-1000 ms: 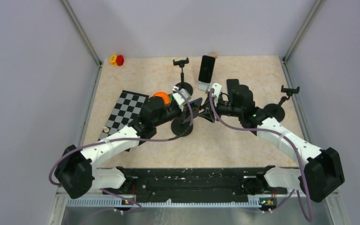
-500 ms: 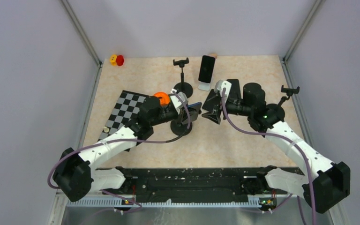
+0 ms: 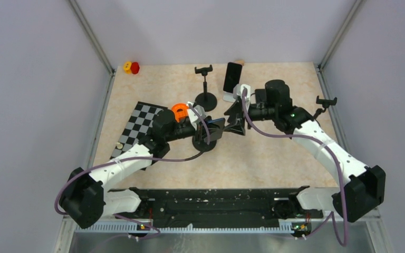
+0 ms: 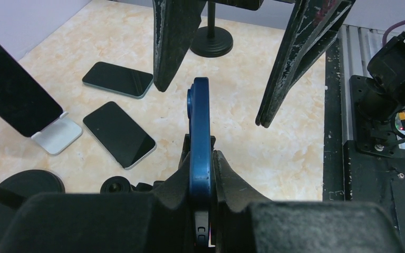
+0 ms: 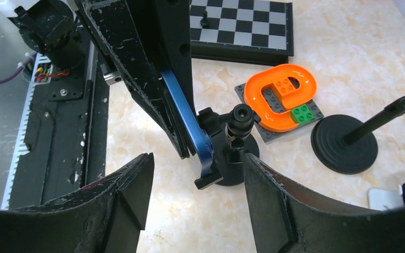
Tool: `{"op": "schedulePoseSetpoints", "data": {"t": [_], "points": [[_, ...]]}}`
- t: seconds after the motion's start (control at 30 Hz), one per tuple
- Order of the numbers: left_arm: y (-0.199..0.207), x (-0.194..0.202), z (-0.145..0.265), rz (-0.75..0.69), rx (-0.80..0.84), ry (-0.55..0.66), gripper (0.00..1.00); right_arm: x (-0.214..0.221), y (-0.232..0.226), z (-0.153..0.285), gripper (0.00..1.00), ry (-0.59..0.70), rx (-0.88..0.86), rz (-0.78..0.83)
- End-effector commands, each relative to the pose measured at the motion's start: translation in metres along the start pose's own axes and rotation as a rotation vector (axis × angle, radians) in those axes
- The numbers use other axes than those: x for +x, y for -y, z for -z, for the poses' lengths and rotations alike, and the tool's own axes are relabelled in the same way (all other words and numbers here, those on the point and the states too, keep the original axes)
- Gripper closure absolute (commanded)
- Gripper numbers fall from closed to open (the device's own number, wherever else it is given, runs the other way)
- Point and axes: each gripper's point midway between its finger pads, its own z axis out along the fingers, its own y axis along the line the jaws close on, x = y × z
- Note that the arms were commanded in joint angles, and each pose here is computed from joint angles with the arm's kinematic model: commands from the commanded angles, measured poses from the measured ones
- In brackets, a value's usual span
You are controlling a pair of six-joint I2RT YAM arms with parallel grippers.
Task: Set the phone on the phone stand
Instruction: Install the phone on the phone stand, then pick up the phone stand with the phone at the center of the board.
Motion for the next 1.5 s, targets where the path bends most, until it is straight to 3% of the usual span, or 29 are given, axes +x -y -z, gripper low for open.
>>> {"op": "schedulePoseSetpoints", "data": {"t": [0.0,0.2,0.4,0.87,1.03,1.3,1.47], "points": [[0.011,-0.011,0.004,0.053,0.051,0.043,1.0,-0.02,-0.005,-0.004,0.37,0.025,-0.082,0.044],[0.0,-0.024,0.014,0.04,0.015,0.075,0.94,-0.019,-0.004,-0.015,0.37,0.004,-0.094,0.055],[-0.006,-0.025,0.02,0.028,-0.003,0.087,0.78,-0.017,0.0,-0.025,0.38,-0.026,-0.095,0.058],[-0.008,-0.031,0.032,-0.066,-0.018,0.046,0.29,-0.017,0.006,-0.039,0.38,-0.056,-0.116,0.074],[-0.006,-0.028,0.044,-0.12,-0.033,-0.024,0.03,-0.013,0.001,-0.049,0.38,-0.08,-0.143,0.089],[-0.011,-0.022,0.075,-0.181,-0.157,-0.118,0.01,-0.007,-0.003,-0.067,0.41,-0.104,-0.195,0.074],[-0.016,-0.018,0.085,-0.203,-0.208,-0.137,0.01,-0.006,-0.009,-0.074,0.59,-0.111,-0.225,0.06]]}}
